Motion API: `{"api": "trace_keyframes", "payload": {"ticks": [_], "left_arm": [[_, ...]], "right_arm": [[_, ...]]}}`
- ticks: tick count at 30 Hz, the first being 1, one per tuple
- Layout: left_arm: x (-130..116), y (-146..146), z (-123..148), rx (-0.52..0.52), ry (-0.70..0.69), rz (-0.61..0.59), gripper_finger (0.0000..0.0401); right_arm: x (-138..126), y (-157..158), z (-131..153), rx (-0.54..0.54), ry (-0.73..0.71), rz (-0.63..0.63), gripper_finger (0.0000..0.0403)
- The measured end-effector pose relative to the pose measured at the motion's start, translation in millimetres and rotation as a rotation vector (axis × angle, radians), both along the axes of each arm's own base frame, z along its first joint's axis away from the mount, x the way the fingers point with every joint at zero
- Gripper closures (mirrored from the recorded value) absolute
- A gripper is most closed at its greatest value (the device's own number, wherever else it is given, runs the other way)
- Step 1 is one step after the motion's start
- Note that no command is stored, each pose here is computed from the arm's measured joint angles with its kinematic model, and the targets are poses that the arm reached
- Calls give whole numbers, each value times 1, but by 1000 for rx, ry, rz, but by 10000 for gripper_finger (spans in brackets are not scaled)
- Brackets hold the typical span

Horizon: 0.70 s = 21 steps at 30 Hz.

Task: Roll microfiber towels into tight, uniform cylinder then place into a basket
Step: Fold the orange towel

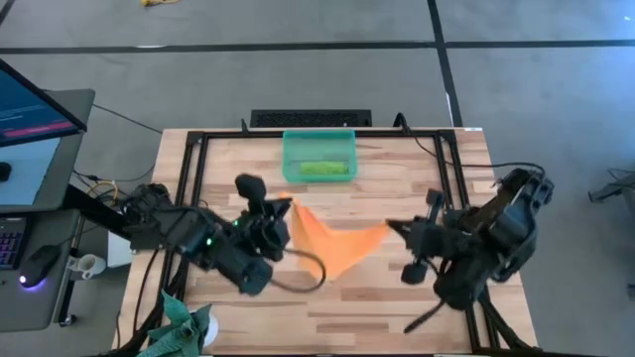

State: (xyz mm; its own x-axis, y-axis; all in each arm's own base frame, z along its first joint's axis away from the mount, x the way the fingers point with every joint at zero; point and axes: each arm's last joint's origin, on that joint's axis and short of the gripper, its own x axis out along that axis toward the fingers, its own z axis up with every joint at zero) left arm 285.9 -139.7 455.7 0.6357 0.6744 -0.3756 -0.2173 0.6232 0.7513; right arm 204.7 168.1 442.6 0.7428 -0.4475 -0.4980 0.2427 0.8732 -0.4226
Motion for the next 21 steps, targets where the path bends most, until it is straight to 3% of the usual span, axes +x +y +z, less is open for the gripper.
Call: {"api": "trace_keyframes", "payload": {"ticks": [7, 15, 21], "left_arm": [[17, 46, 1, 41, 45, 129, 397], [30, 109, 1, 37, 56, 328, 397], [31, 108, -3, -124, 80, 262, 397]], "right_arm": [[2, -43, 16, -46, -33, -111, 397], [14, -94, 25, -171, -68, -346, 388], [25, -98, 11, -18, 67, -284, 396]]}}
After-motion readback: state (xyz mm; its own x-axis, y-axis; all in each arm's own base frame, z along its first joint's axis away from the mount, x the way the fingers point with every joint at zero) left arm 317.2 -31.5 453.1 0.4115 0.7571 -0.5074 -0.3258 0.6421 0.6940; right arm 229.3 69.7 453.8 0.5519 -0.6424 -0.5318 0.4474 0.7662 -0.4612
